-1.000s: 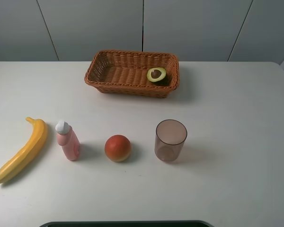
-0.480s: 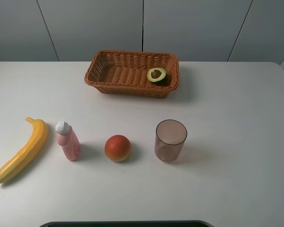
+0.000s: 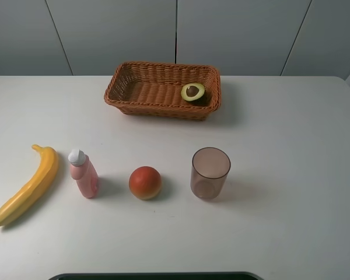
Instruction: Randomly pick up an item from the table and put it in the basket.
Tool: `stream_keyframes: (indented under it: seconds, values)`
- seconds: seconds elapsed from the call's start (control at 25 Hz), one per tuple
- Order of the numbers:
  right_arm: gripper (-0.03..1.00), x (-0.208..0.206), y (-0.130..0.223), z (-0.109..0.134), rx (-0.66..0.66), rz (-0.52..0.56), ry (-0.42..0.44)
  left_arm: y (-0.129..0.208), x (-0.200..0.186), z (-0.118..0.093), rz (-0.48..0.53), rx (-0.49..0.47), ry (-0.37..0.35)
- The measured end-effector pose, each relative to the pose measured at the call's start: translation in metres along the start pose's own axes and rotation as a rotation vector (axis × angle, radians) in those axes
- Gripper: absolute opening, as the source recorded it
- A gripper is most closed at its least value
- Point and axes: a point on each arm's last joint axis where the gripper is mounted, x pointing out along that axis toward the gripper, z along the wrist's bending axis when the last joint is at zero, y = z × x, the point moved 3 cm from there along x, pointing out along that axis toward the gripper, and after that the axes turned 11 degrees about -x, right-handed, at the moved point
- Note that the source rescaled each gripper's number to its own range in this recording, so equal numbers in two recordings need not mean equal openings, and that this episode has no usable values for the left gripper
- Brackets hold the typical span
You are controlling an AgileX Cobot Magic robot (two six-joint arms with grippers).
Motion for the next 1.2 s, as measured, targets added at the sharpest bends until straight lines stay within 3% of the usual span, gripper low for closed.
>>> stream_keyframes:
  seconds: [1.2]
  values:
    - [1.00,0.0000,-0.0003,-0.0001,0.000,-0.002,0.001,0.0000,0.0000,0.0000,0.000,0.000,0.000]
